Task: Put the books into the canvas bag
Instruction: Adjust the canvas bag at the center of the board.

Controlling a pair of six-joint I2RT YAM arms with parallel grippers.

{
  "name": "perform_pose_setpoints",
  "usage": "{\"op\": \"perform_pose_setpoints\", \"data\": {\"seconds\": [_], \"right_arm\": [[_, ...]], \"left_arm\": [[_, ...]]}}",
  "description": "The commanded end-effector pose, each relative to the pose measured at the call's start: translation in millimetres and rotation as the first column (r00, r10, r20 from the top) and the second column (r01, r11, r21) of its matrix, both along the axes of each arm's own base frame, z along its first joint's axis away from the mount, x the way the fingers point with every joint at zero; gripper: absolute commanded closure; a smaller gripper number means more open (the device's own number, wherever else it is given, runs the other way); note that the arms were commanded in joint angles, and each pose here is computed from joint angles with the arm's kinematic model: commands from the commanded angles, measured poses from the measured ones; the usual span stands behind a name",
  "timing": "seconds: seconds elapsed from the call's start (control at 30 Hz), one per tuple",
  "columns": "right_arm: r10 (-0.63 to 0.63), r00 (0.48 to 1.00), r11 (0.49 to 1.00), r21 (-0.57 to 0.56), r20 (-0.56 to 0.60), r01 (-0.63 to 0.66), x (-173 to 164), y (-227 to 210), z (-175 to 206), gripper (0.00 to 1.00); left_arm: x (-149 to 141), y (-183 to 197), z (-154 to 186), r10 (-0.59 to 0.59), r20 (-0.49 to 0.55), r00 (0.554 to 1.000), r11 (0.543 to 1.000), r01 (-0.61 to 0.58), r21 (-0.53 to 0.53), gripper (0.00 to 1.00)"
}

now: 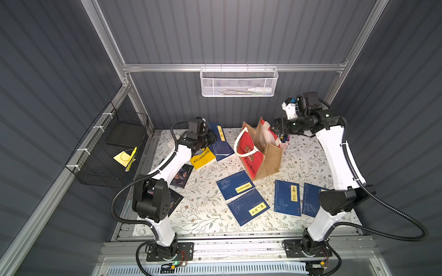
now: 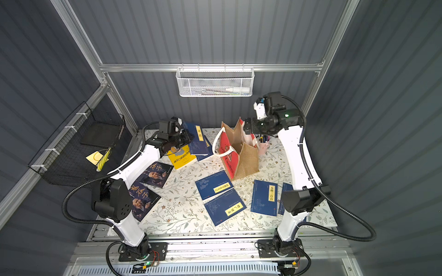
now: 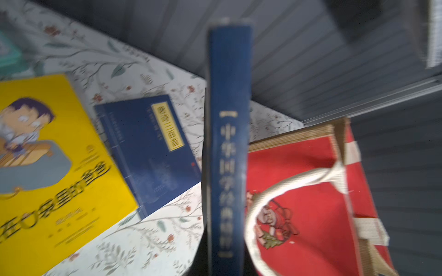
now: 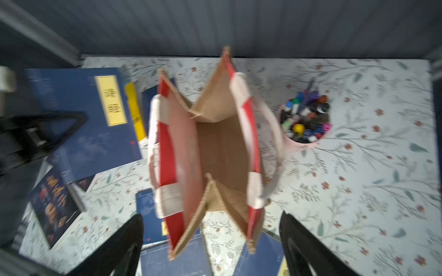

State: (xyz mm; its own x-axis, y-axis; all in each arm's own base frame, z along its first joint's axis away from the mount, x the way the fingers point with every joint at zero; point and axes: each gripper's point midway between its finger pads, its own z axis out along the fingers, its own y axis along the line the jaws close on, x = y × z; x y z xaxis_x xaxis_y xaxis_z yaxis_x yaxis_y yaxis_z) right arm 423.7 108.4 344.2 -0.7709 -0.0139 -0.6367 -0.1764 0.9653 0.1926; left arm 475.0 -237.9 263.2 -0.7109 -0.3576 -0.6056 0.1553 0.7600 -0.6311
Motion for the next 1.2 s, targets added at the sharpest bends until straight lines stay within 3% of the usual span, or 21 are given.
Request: {"op": "perform_pose_setpoints", "data": {"seconds": [0.0,0.2,0.33,0.43,0.57,0.63,0.7,0.87,1.03,1.17], "right_arm": [[-0.023,0.997,0.998,-0.054,-0.069,0.019,6.2,-2.3,-25.4,0.10],[-0.017,0.992,0.996,-0.087,-0.128,0.005,21.9,-1.9,-61.4,0.10],[-0.003,0.987,0.995,-0.097,-0.162,-0.013,26.4,-0.6,-85.1,0.24],[0.011,0.984,0.997,-0.069,-0.176,-0.023,24.4,4.4,-94.2,0.44],[0.003,0.986,1.000,-0.021,-0.164,-0.006,16.3,8.5,-93.3,0.76],[-0.008,0.988,1.000,-0.008,-0.156,0.007,10.4,7.6,-91.5,0.87],[-0.019,0.987,1.000,0.000,-0.158,0.020,3.8,6.0,-90.4,0.91],[-0.054,0.979,0.996,0.066,-0.196,0.068,-19.9,9.2,-85.9,0.95],[-0.049,0.970,0.971,0.217,-0.239,0.102,-46.0,34.4,-80.9,0.95],[-0.007,0.963,0.924,0.367,-0.268,0.108,-66.8,65.1,-87.3,0.92]], "left_arm": [[-7.0,-36.2,71.8,-0.066,0.174,0.983,0.996,0.075,-0.042,1.00],[-12.2,-85.8,129.8,-0.113,0.312,0.943,0.982,0.155,-0.111,1.00],[-15.3,-118.7,140.5,-0.142,0.361,0.922,0.973,0.197,-0.119,1.00],[-12.2,-146.3,118.6,-0.178,0.331,0.926,0.972,0.219,-0.088,1.00],[-5.7,-162.8,59.3,-0.208,0.213,0.955,0.977,0.211,0.009,1.00],[-9.8,-162.8,36.4,-0.227,0.158,0.961,0.974,0.219,0.066,1.00],[-17.8,-158.7,20.1,-0.253,0.112,0.961,0.962,0.238,0.136,1.00],[-42.8,-126.2,-0.4,-0.298,0.022,0.954,0.891,0.270,0.364,1.00],[-63.1,-94.4,-7.0,-0.351,-0.076,0.933,0.767,0.333,0.548,1.00],[-73.8,-79.1,-14.6,-0.366,-0.175,0.914,0.677,0.391,0.624,1.00]]}}
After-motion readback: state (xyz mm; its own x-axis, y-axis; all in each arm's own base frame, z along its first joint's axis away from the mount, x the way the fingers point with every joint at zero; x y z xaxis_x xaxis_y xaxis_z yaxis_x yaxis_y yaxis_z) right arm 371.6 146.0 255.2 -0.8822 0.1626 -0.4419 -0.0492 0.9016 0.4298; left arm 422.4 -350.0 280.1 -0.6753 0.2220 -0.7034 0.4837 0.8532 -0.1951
